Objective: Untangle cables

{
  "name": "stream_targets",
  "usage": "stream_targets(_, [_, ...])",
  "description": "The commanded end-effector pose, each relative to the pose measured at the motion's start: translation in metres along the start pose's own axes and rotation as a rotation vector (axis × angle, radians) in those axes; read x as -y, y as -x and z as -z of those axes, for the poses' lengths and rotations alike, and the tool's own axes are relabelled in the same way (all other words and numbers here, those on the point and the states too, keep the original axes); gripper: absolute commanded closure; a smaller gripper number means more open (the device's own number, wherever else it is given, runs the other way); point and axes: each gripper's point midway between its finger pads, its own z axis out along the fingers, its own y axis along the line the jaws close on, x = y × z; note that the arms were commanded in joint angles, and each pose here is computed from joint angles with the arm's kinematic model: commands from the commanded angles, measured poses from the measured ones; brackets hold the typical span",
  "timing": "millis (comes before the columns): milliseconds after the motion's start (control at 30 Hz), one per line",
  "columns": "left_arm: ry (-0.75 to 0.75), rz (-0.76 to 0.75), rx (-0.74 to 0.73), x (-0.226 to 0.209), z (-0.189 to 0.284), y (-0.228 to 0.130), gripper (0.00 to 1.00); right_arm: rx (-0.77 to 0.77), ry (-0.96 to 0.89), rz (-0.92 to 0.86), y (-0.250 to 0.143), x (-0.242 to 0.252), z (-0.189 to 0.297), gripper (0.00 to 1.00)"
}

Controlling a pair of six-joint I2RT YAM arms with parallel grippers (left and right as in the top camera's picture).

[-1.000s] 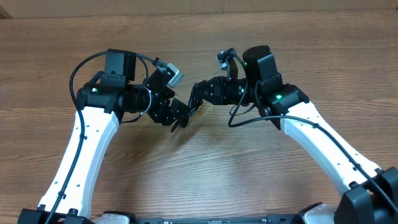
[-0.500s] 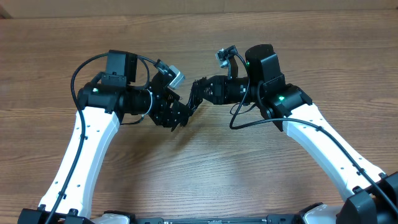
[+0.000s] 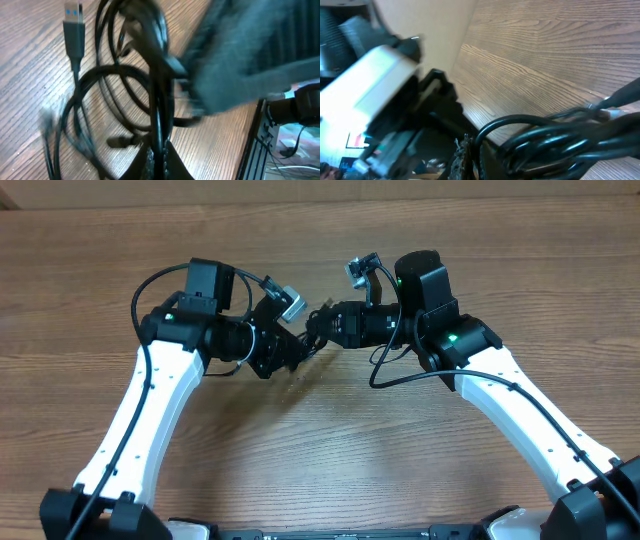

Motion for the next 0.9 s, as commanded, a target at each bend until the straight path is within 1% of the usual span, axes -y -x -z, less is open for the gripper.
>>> stream_targets(0, [-0.012,0.029,-0.016,-0.004,-0.007,-0.003,0.96,0.016,0.042,0.053,0.004,-0.02,0.008,0.96])
stream_targets(200, [0.003,0.048,0.014,-0.009,-0.006,0.004,0.96,0.016,0.039,0.055,0.004,-0.019,0.009,0.96])
stream_targets(367, [0.012,0.074,0.022,-0.013,-0.003,0.005,0.96,0.021,-0.035,0.016,0.002,-0.004,0.009,0.96])
stream_targets(400, [0.015,0.077,0.024,-0.014,-0.002,0.005,0.96,0.022,-0.064,0.001,0.0,0.002,0.009,0.89])
stream_targets(433, [0.016,0.079,0.025,-0.015,-0.002,0.005,0.96,0.021,-0.082,-0.009,-0.001,0.006,0.009,0.76])
stream_targets(467, [0.018,0.082,0.026,-0.016,-0.001,0.005,0.96,0.022,-0.099,-0.015,-0.001,0.009,0.009,0.66])
stream_targets(500, [0.018,0.083,0.027,-0.016,-0.001,0.005,0.96,0.023,-0.111,-0.02,-0.002,0.012,0.01,0.61])
stream_targets(567, [0.019,0.084,0.028,-0.017,-0.001,0.005,0.96,0.026,-0.136,-0.027,-0.002,0.017,0.01,0.38])
stream_targets(633, [0.02,0.094,0.03,-0.017,-0.001,0.005,0.96,0.03,-0.154,-0.032,-0.002,0.02,0.011,0.2])
stream_targets(700, [0.001,0.096,0.041,-0.014,-0.001,0.008,0.96,0.035,-0.166,-0.034,-0.002,0.022,0.011,0.12])
stream_targets(733, [-0.014,0.095,0.047,-0.011,-0.001,0.009,0.96,0.037,-0.169,-0.034,-0.001,0.023,0.011,0.06])
stream_targets(767, [-0.029,0.093,0.054,-0.009,-0.001,0.01,0.96,0.037,-0.169,-0.033,-0.001,0.023,0.011,0.02])
stream_targets(867, [-0.058,0.084,0.07,-0.004,-0.001,0.014,0.96,0.044,-0.18,-0.033,0.0,0.025,0.011,0.0])
